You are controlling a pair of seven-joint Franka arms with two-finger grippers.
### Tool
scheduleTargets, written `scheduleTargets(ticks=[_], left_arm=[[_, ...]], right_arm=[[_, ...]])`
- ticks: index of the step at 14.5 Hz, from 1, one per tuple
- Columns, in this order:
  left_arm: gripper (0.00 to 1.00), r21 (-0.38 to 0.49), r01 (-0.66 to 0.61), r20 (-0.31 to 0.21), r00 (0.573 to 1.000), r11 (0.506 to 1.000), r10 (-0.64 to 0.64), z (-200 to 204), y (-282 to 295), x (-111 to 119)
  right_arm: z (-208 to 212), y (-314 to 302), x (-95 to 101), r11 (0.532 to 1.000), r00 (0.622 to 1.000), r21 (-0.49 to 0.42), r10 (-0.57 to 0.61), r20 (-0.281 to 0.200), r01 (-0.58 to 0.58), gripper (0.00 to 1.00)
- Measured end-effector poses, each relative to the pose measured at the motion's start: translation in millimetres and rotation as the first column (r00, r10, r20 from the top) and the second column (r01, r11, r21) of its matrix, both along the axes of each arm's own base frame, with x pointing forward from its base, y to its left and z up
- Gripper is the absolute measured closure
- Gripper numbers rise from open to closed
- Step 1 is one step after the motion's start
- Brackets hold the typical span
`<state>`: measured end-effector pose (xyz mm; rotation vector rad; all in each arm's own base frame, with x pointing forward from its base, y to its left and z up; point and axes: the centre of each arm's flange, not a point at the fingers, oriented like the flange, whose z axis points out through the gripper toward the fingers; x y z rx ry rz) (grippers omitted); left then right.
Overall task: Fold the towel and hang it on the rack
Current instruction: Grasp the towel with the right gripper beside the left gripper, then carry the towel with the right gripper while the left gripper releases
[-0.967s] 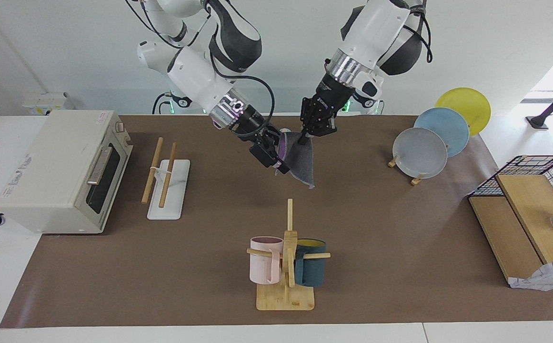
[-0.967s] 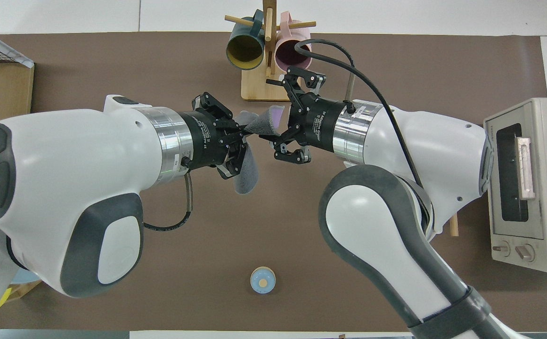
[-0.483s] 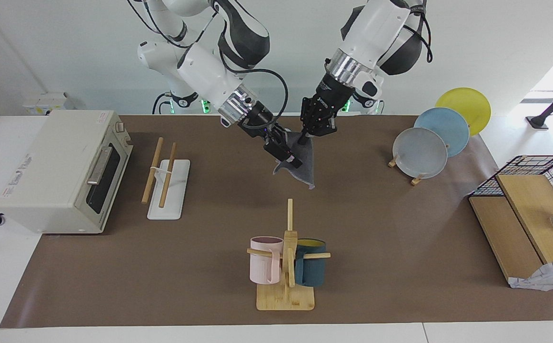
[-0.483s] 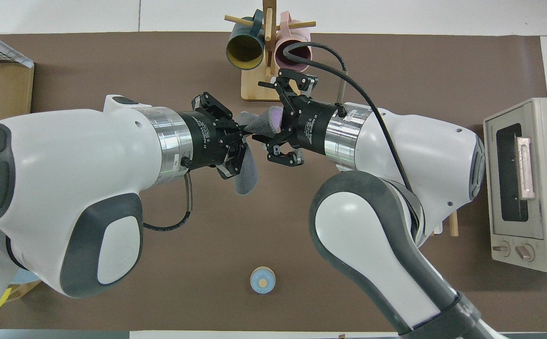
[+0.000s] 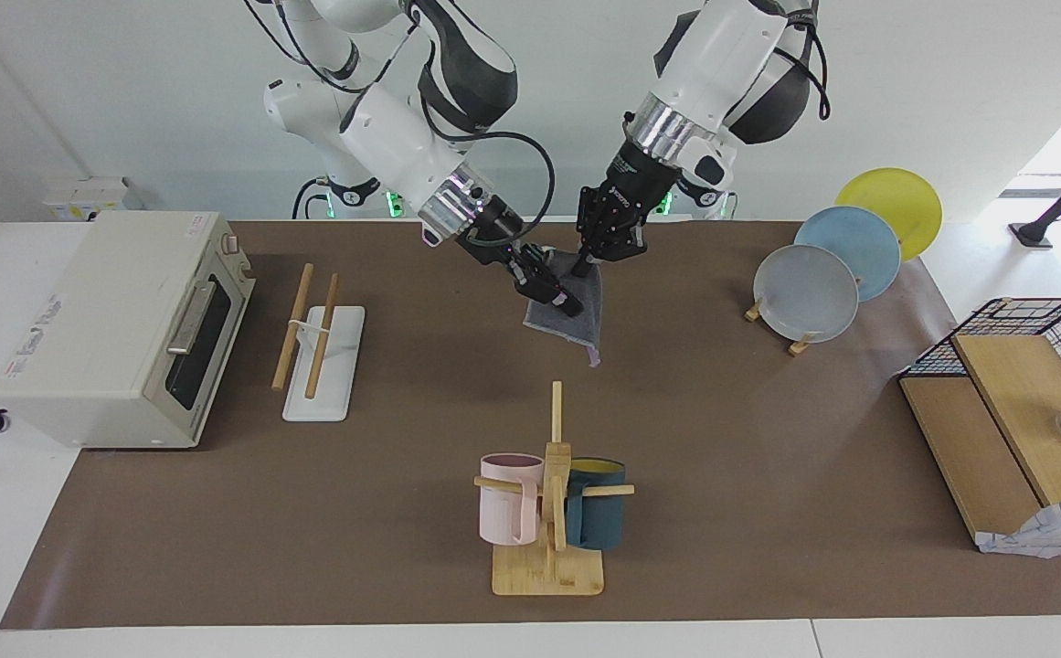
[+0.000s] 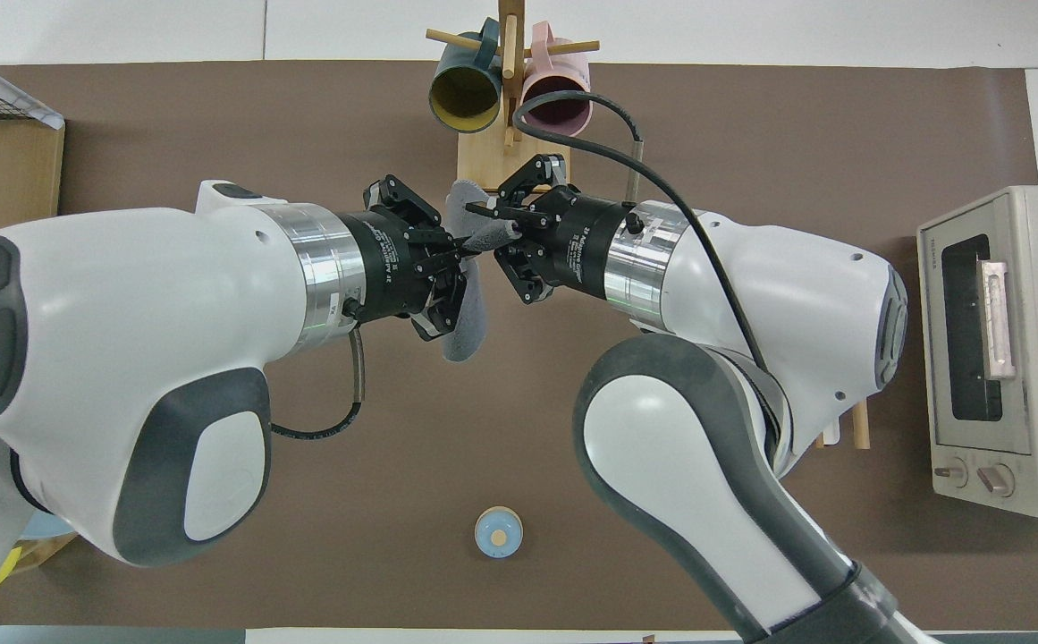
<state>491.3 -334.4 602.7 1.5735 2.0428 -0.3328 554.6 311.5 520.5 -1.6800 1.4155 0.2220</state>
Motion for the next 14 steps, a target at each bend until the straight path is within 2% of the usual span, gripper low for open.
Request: scheduleTargets(ticks=[2, 3, 6, 8, 11, 12, 14], left_arm=[[0.97, 0.001, 0.0, -0.002, 1.0, 1.0, 0.0, -1.2, 0.1, -0.1], [0.92, 0.002, 0.0, -0.003, 1.0, 1.0, 0.0, -1.7, 0.1, -0.2], [0.59, 0.004, 0.003, -0.003, 1.0, 1.0, -0.003, -2.7, 0.2, -0.2], [0.38, 0.014, 0.027, 0.011, 1.0, 1.0, -0.027, -3.5, 1.1, 0.2], [0.04, 0.063, 0.121, 0.054, 0.991, 0.991, -0.124, -13.0, 8.7, -1.5], [0.0, 0.09, 0.164, 0.072, 0.983, 0.982, -0.171, -18.9, 15.9, -1.6], [0.0, 0.151, 0.237, 0.109, 0.961, 0.96, -0.254, -29.6, 42.1, 4.6]], right_arm=[[-5.8, -0.2, -1.4, 0.998, 0.997, -0.041, 0.055, 0.051, -0.053, 0.98], [-9.6, 0.1, -2.6, 0.995, 0.994, -0.061, 0.086, 0.068, -0.082, 0.98], [-15.6, 1.7, -5.3, 0.986, 0.985, -0.089, 0.15, 0.081, -0.143, 0.98], [-17.9, 2.8, -8.1, 0.965, 0.965, -0.13, 0.241, 0.105, -0.227, 0.98], [-25.9, -23.2, -4.4, 0.89, 0.899, -0.238, 0.423, 0.112, -0.389, 0.98], [-28.3, -38.7, -1.4, 0.857, 0.873, -0.273, 0.477, 0.099, -0.437, 0.98], [-31.9, -66.0, 1.9, 0.787, 0.821, -0.345, 0.566, 0.072, -0.512, 0.98]])
